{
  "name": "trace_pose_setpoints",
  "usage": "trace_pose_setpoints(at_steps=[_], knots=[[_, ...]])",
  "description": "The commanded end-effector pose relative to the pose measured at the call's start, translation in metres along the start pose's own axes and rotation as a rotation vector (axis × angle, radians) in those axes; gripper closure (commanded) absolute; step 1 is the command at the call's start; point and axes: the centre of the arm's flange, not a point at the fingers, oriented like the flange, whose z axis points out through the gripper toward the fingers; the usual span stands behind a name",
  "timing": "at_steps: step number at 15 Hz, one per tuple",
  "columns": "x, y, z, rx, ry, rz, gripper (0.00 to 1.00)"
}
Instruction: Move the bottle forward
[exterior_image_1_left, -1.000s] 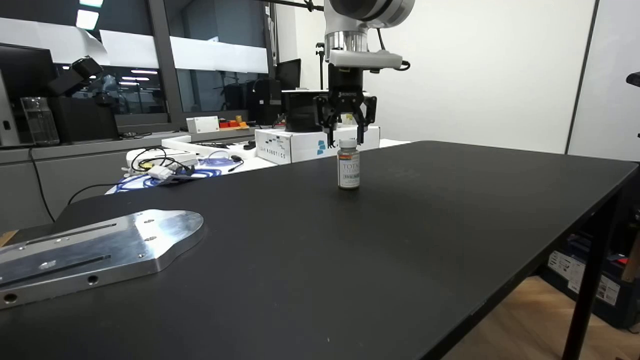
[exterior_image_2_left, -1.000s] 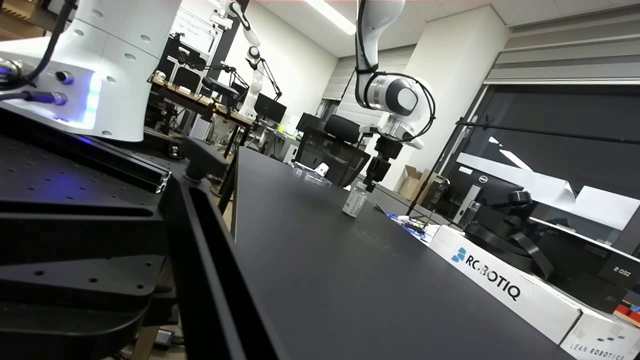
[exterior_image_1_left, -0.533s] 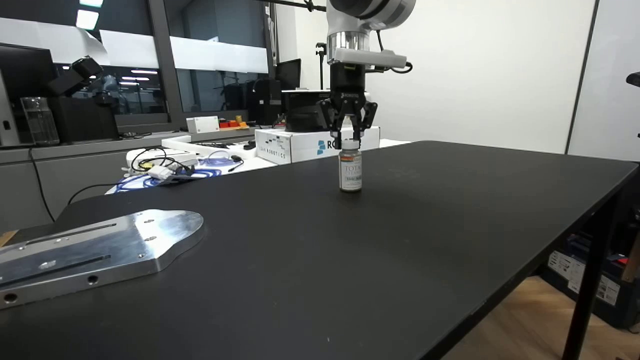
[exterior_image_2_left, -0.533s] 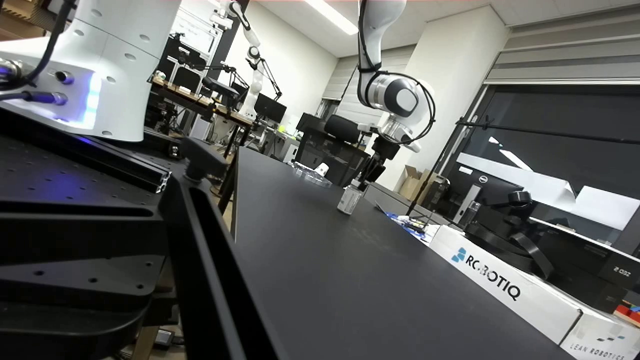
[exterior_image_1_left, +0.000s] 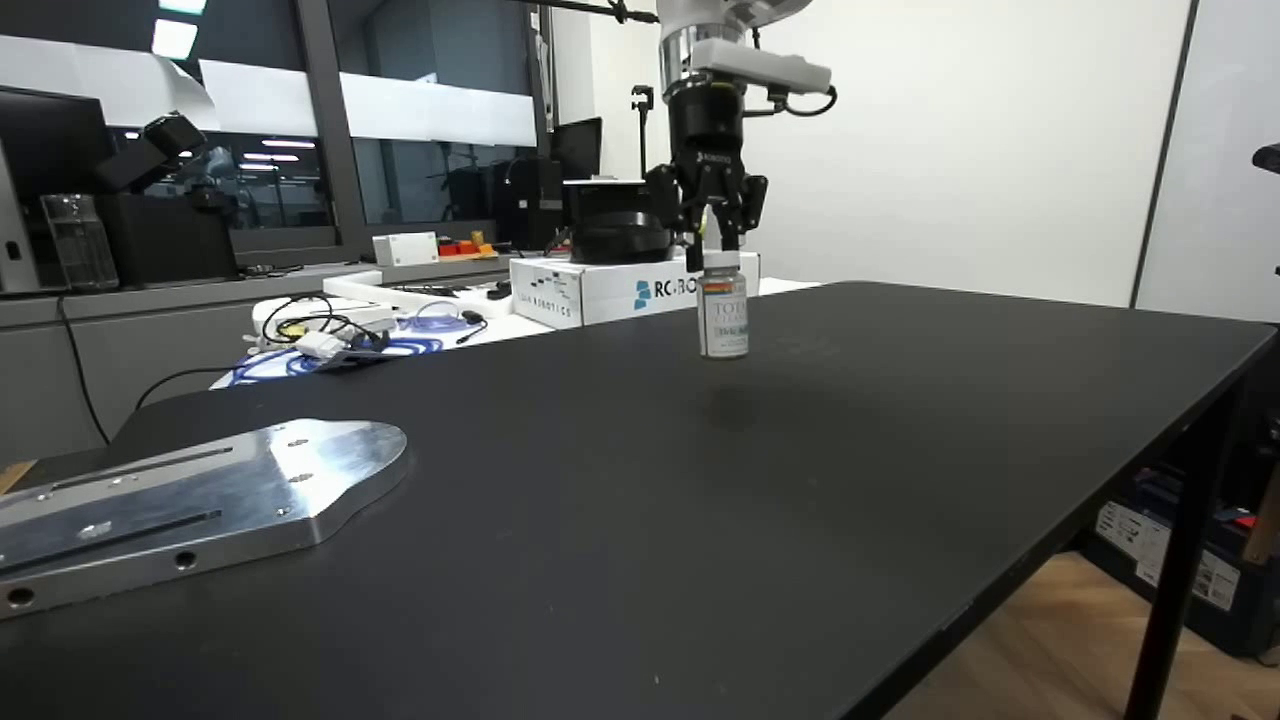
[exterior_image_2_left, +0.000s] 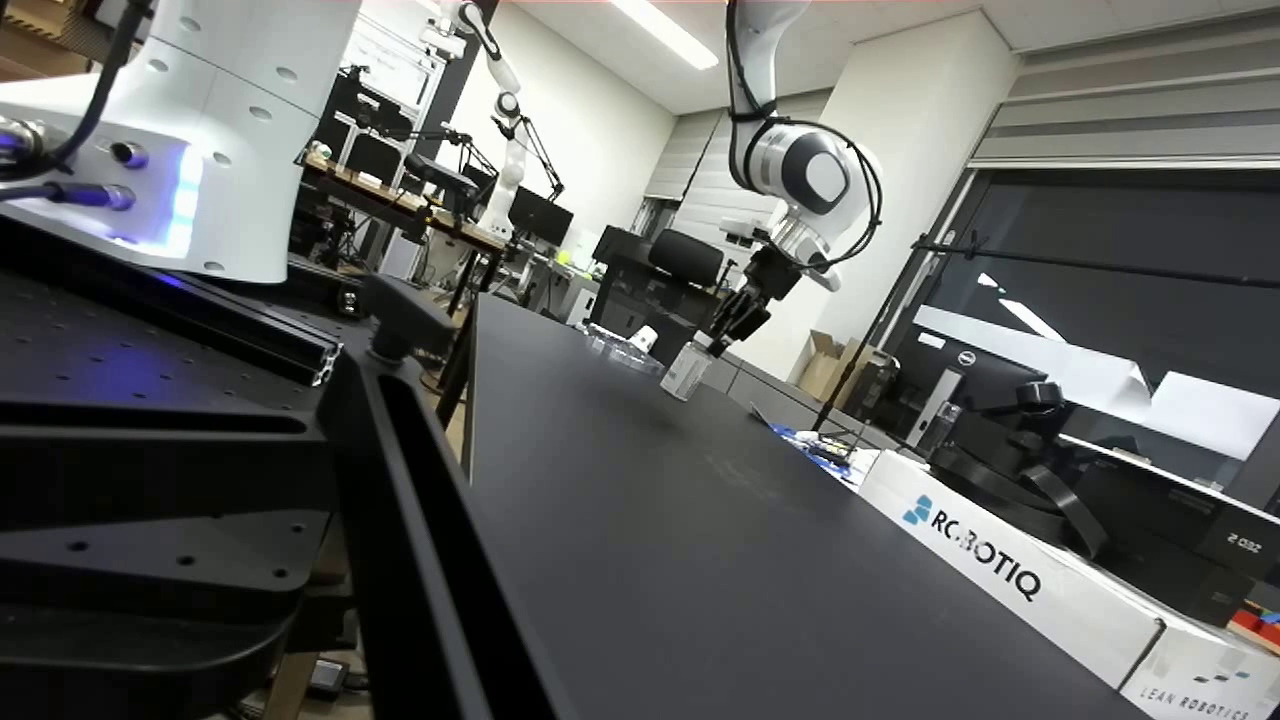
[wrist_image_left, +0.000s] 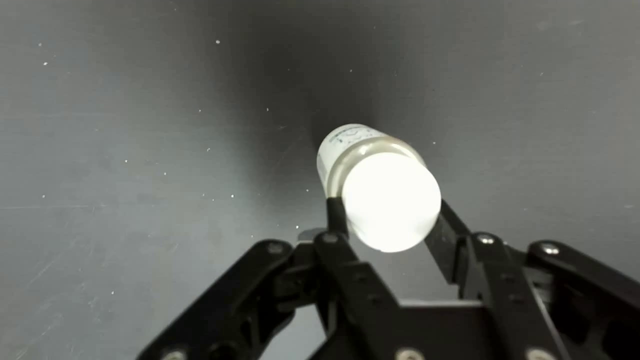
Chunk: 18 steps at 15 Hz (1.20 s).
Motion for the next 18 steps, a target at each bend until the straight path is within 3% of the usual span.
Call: trace_pose_setpoints(at_steps=[1, 5, 8, 13, 18], knots=[[-0.035, 0.003, -0.053, -0.016, 0.012, -0.089, 0.81], [-0.084, 0.014, -0.095, -0.025, 0.038, -0.204, 0.81], [-0.127, 0.027, -0.103, -0.045, 0.037, -0.307, 0.81], [-0.181, 0.065, -0.083, -0.103, -0.022, -0.443, 0.81], [-0.193, 0.108, -0.047, -0.160, -0.019, -0.446, 0.81]])
